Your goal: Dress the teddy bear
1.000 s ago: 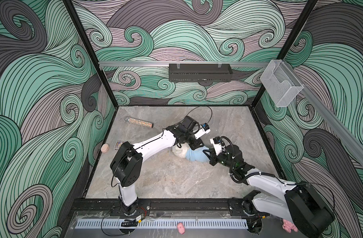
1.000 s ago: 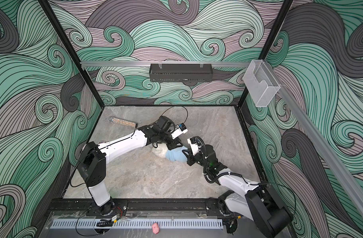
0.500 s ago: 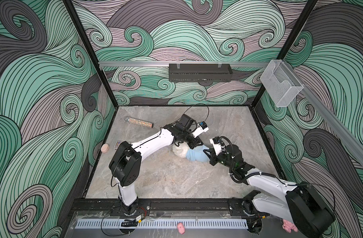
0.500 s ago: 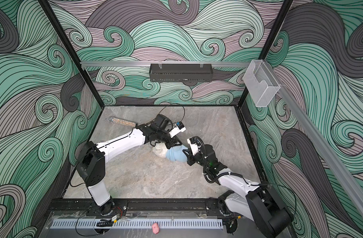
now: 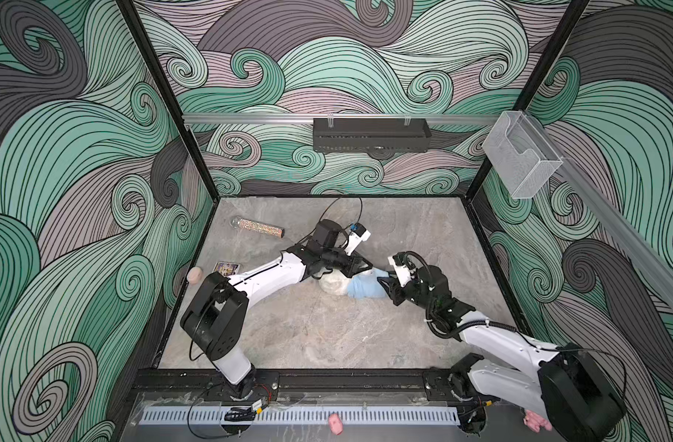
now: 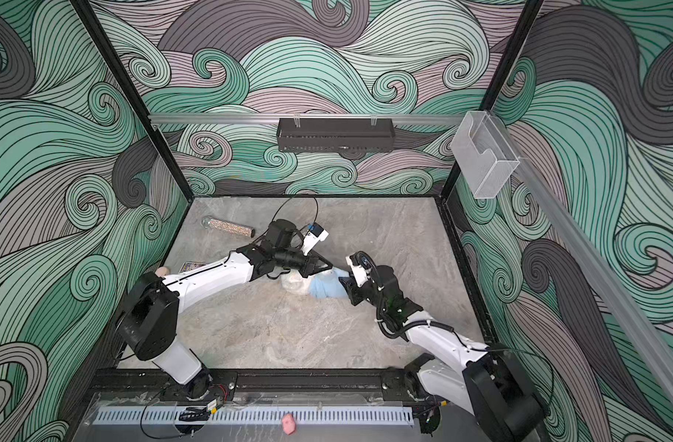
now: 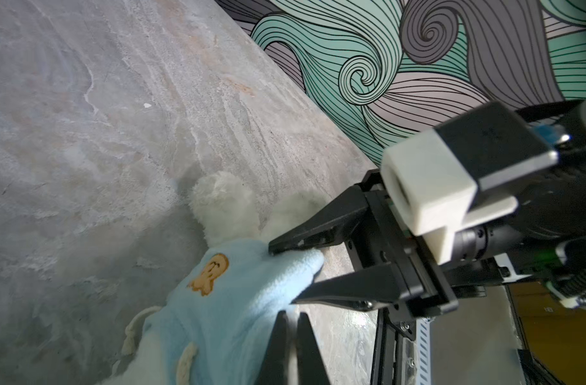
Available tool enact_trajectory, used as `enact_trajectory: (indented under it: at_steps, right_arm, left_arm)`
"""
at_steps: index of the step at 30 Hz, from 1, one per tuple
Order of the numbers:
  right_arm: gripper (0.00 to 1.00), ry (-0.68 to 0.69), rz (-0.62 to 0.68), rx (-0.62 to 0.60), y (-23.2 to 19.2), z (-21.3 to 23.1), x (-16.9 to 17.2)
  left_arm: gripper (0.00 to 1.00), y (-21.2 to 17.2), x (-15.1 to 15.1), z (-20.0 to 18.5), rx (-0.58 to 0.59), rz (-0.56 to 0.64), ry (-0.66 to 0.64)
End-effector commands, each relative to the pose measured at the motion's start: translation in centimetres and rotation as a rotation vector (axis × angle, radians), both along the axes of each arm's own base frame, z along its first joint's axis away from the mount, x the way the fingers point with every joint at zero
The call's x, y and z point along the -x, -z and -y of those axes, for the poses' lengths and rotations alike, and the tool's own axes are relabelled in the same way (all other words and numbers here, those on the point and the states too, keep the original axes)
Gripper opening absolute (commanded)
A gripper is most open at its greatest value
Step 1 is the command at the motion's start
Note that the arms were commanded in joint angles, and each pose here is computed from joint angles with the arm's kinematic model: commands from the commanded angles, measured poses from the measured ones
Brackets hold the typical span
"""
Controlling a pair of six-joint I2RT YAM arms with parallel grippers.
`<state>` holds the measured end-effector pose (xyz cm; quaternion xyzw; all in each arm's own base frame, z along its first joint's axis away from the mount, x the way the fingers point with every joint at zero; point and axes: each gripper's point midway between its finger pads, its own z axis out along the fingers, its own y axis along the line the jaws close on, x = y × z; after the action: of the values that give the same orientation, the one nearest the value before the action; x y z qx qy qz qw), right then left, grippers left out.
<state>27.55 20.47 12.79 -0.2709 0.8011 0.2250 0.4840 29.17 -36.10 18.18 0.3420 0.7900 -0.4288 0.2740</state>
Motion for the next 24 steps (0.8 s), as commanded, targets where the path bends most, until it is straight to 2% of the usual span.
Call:
enact_trajectory:
  at_steps: [1, 4, 7, 12, 19, 24]
  right_arm:
    - [0.58, -0.070, 0.147, 0.013, -3.2, -0.9, 0.3]
    - [0.70, -0.102, 0.246, 0.012, -5.3, -1.5, 0.8]
    - [0.76, -0.112, 0.323, 0.010, -7.0, -1.9, 1.0]
    - [0.75, -0.153, 0.353, -0.040, -7.8, -3.4, 1.6]
    - [0.71, -0.047, 0.302, -0.142, -6.4, -3.6, 0.3]
    - [0.68, 0.019, 0.291, -0.145, -5.7, -3.6, -0.9]
  left_arm:
    - [0.00, -2.1, 0.0, 0.4, 0.000, 0.053, -0.026]
    - [0.00, -1.6, 0.3, 0.7, -0.005, 0.024, -0.036]
    - [0.00, -1.3, 0.5, 1.1, 0.000, -0.007, -0.043]
    - [0.00, -1.8, 0.5, 1.6, 0.039, -0.063, -0.067]
    - [0.00, -4.0, 0.9, 2.4, 0.120, -0.102, -0.083]
    - [0.00, -4.3, 1.3, 2.9, 0.138, -0.115, -0.075]
